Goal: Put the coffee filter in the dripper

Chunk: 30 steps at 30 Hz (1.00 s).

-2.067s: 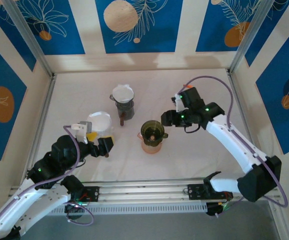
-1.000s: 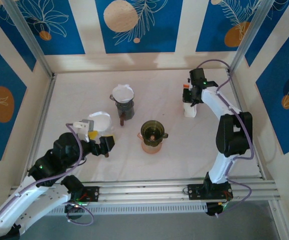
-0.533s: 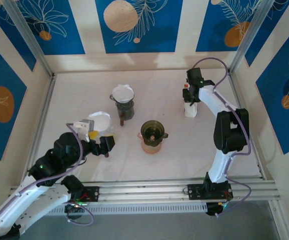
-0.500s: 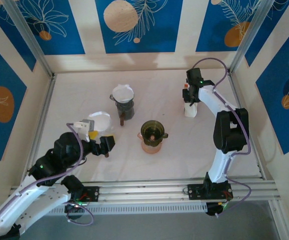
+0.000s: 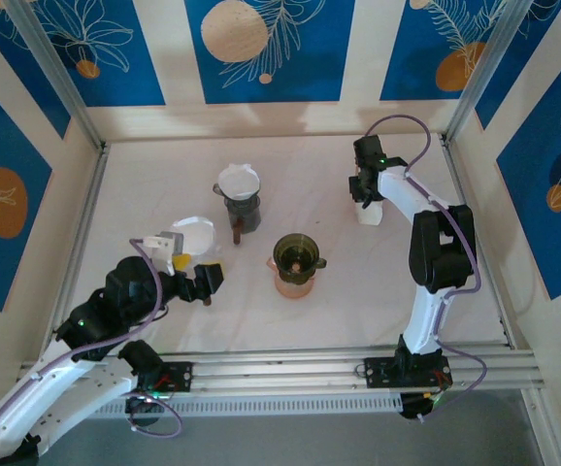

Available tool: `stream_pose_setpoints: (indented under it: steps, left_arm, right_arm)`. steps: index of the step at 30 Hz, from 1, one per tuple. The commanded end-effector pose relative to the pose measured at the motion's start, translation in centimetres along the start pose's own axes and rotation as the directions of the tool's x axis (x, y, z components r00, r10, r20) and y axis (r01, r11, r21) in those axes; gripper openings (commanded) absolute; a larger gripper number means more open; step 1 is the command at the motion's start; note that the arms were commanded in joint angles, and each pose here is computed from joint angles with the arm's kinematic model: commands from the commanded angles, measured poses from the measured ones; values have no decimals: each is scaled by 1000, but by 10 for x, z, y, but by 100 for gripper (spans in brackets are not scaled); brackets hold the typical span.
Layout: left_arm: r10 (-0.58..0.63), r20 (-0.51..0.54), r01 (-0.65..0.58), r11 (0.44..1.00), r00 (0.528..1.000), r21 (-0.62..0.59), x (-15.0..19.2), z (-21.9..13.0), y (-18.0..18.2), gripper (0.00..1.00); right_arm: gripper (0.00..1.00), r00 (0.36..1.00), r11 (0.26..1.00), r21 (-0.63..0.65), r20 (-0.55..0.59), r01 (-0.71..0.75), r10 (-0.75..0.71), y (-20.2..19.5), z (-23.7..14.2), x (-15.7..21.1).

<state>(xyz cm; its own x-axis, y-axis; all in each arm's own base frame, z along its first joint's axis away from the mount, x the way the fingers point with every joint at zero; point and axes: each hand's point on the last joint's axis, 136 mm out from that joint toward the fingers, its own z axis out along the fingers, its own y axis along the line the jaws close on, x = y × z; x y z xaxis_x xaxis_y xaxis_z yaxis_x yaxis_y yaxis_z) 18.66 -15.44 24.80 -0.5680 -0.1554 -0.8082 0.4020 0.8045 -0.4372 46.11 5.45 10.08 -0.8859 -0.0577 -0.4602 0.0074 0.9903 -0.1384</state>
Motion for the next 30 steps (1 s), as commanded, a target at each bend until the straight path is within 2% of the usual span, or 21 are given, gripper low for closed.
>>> stream_pose_setpoints:
  steps: [1, 9, 30]
  left_arm:
    - [3, 24, -3, 1000, 1000, 12, -9, -3, -4, 100]
    - [1, 24, -2, 1000, 1000, 18, -8, -3, -4, 100]
    - [-3, 24, 2, 1000, 1000, 19, -8, -4, -5, 100]
  right_arm:
    - [30, 996, 1000, 9, 92, 4, -5, -1, -28, -22]
    - [30, 989, 1000, -5, 148, 9, -8, 1, -54, -30]
    - [30, 999, 996, 75, 24, 43, -45, -14, -6, 0]
